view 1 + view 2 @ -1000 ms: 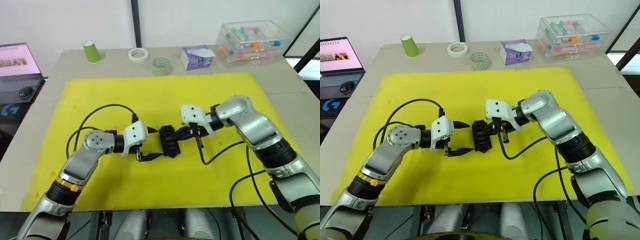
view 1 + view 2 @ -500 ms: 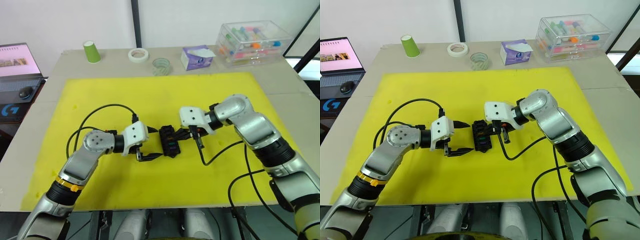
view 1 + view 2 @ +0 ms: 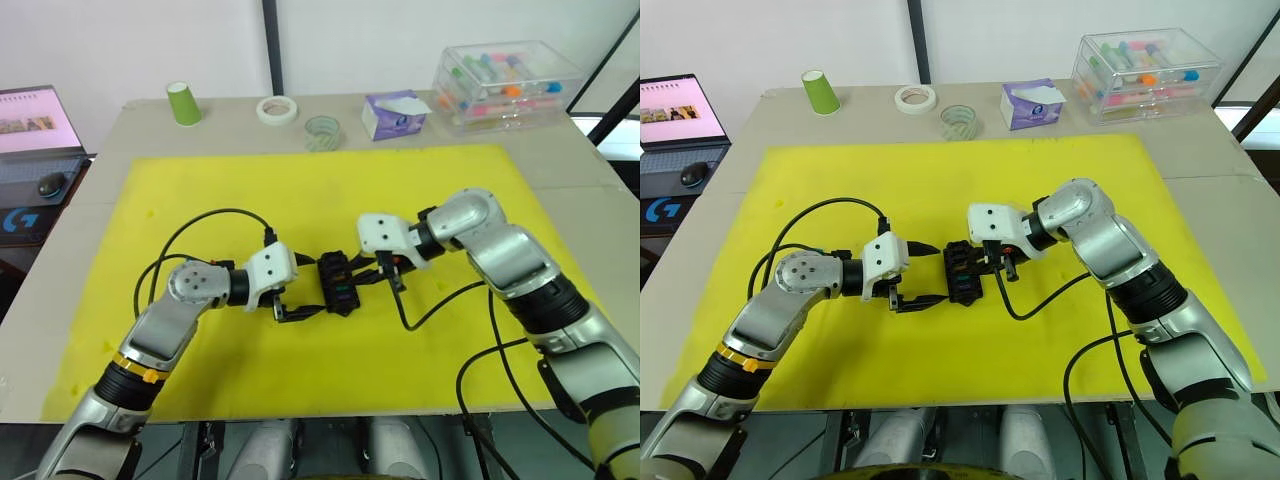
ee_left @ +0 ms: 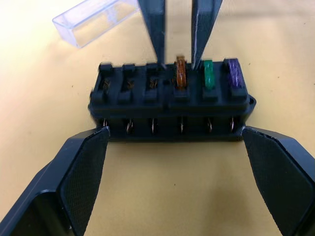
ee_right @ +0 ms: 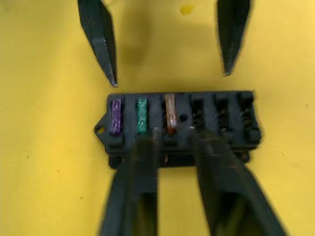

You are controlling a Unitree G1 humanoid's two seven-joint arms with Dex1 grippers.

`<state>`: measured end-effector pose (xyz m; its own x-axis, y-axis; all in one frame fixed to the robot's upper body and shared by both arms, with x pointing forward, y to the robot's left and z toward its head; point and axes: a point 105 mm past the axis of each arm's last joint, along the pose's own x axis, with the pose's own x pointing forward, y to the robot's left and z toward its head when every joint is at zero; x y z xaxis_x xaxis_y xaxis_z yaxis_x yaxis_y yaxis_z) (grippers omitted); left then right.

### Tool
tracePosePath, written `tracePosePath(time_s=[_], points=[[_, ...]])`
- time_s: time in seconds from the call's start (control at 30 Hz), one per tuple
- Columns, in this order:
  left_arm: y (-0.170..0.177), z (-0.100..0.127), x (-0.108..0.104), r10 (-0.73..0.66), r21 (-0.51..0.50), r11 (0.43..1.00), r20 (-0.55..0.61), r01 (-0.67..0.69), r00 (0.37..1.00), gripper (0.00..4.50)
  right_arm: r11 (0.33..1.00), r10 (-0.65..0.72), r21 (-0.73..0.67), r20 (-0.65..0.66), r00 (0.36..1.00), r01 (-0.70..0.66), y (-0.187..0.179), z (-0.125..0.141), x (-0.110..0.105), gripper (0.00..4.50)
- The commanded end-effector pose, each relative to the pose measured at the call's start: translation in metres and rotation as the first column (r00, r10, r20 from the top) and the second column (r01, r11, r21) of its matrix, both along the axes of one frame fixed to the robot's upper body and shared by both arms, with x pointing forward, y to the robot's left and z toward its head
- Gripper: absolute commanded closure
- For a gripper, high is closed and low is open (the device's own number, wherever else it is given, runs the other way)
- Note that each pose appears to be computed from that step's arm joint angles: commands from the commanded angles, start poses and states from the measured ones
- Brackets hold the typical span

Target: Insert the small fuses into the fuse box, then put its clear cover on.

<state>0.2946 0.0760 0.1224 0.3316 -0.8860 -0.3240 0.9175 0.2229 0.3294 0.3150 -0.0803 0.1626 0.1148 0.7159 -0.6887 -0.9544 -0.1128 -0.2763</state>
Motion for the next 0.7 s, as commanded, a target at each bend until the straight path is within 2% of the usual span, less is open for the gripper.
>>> tracePosePath(time_s=[0.03,0.43,0.53,0.6,0.7], points=[[-0.002,0.006,-0.001,-0.01,-0.006,1.0,0.037,0.01,0.999,0.0,0.999,0.014,0.032,0.013,1.0,-0.015,0.006,0.009,-0.002,3.19],[0.0,0.008,0.002,-0.003,-0.005,1.0,0.041,0.004,0.999,0.0,0.991,0.049,0.12,0.032,0.998,-0.052,0.014,0.042,-0.009,3.19],[0.001,0.009,0.002,-0.003,-0.005,1.0,0.045,0.003,0.999,0.0,0.99,0.053,0.13,0.016,0.998,-0.055,0.015,0.041,-0.011,3.82],[0.0,0.009,0.003,-0.002,-0.005,1.0,0.046,0.002,0.999,0.0,0.99,0.05,0.132,0.007,0.999,-0.051,0.015,0.036,-0.011,4.49],[0.0,0.009,0.003,-0.001,-0.006,1.0,0.046,0.002,0.999,0.0,0.991,0.045,0.13,-0.006,0.999,-0.044,0.015,0.031,-0.011,4.49]])
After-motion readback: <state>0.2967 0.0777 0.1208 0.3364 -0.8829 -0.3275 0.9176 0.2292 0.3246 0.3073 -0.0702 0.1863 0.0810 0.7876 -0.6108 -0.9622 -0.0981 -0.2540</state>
